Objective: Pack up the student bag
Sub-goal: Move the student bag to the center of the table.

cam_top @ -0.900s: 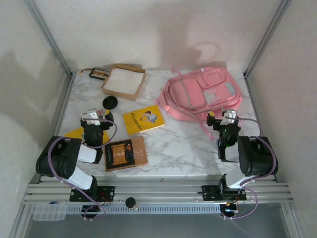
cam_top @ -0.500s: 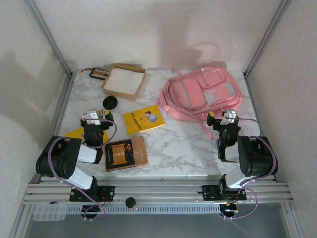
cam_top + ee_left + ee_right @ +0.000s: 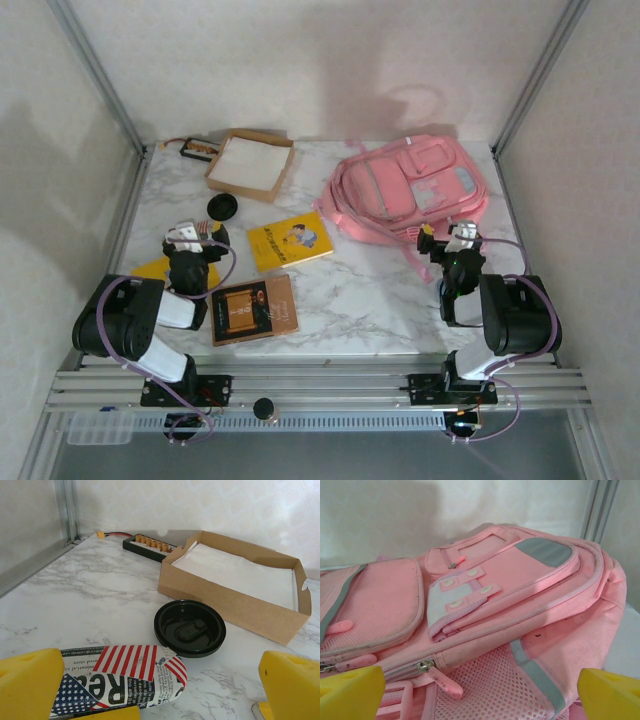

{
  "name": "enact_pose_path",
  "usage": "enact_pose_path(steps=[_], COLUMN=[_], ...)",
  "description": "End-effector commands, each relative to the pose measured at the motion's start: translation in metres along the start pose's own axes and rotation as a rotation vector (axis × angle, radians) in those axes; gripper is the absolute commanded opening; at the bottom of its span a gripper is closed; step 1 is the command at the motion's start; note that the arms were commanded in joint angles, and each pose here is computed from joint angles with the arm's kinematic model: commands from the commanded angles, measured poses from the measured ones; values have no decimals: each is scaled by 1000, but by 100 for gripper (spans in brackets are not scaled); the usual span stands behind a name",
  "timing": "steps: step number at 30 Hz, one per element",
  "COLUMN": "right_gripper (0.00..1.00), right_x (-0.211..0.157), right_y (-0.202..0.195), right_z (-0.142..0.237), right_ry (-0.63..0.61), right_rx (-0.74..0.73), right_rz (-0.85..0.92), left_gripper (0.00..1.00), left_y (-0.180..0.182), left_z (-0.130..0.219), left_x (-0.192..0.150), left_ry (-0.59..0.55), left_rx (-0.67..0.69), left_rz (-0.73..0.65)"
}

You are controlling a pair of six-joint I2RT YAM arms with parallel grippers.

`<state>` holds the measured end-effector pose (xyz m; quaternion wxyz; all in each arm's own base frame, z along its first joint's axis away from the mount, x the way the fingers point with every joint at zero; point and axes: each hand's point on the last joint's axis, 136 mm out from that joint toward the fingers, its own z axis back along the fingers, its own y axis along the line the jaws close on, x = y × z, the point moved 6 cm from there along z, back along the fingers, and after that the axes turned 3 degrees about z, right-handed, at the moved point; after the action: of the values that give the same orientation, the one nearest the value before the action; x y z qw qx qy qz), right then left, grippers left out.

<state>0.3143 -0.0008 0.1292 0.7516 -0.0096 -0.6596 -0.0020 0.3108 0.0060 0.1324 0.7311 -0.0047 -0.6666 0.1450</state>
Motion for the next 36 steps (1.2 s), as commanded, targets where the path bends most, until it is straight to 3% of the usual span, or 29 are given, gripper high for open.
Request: enact_pose_path(steps=[1,18,24,28,31,33,36], right_gripper=[99,99,99,99,99,99,99], right_x=[3,13,48,69,80,78,81], right_y=[2,3,0,-1,-6,-8,4], right_z=[0,-1,-5,-4,-5,-2,7], right_ry=[-15,15,34,66,152,228,262], right_rx=[8,20,-13,-17,-85,-121,-19], right_rz=[0,2,-75,-161,-324,-436,-541], left_gripper=[99,99,99,99,99,99,99], left_y=[-2,-8,-14,-18,-20,-28,-37], left_z=[-3,-3,-3,-4,-8,-7,-7], left_x=[5,11,27,42,56,65,71], left_ry=[-9,6,62,123,169,171,177], left_rx=[-15,-54,-65,-40,-6,-57,-130], left_rz=[-11,-28,-8,87,220,294,446])
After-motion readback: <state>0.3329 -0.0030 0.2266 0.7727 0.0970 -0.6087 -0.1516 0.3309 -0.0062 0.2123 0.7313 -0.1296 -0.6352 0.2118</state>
